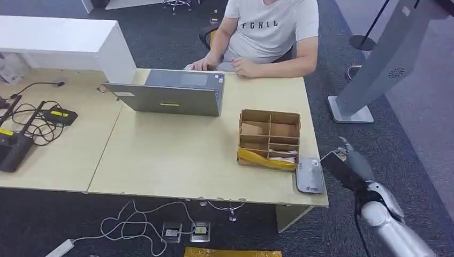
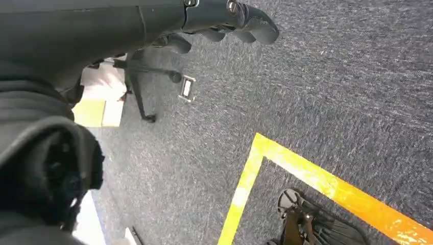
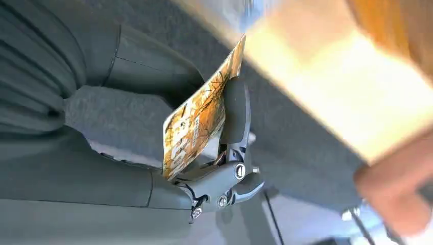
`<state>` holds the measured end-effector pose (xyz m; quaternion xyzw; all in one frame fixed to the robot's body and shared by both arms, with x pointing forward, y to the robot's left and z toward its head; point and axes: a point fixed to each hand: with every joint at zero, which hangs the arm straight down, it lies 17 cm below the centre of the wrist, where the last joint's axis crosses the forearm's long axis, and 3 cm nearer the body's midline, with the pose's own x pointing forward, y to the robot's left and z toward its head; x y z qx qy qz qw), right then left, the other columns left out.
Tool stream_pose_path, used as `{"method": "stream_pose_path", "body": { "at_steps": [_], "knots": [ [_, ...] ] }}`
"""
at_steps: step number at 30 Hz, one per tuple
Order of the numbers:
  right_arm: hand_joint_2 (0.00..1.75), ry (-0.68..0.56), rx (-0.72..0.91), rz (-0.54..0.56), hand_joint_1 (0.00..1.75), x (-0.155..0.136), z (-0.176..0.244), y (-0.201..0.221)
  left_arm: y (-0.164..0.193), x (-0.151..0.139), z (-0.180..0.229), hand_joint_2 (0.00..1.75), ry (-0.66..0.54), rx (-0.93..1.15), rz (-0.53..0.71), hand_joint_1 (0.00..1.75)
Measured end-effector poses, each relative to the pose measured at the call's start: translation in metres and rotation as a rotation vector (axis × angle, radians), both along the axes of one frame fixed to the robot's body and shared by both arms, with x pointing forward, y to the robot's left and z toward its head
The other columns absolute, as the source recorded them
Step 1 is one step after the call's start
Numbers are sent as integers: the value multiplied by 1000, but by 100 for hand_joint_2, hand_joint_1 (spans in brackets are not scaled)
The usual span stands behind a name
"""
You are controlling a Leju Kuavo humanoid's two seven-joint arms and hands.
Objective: Pass the card to the sensor for recognition and then transmit it.
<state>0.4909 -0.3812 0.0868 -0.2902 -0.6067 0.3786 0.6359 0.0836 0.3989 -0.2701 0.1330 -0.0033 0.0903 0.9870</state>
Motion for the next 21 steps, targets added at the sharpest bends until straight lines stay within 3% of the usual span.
{"method": "stream_pose_path", "body": {
  "at_steps": [9,15,21],
  "knots": [
    [175,-167,-48,-100,175,14,126,-82,3,-1,1,0,0,-7,-7,0],
    [175,-263,-108,-107,175,12,181,-95,2,3,0,0,-20,-15,-21,0],
    [175,-308,-206,-57,175,9,201,-77,0,5,0,0,-24,-21,-46,0]
  ]
}}
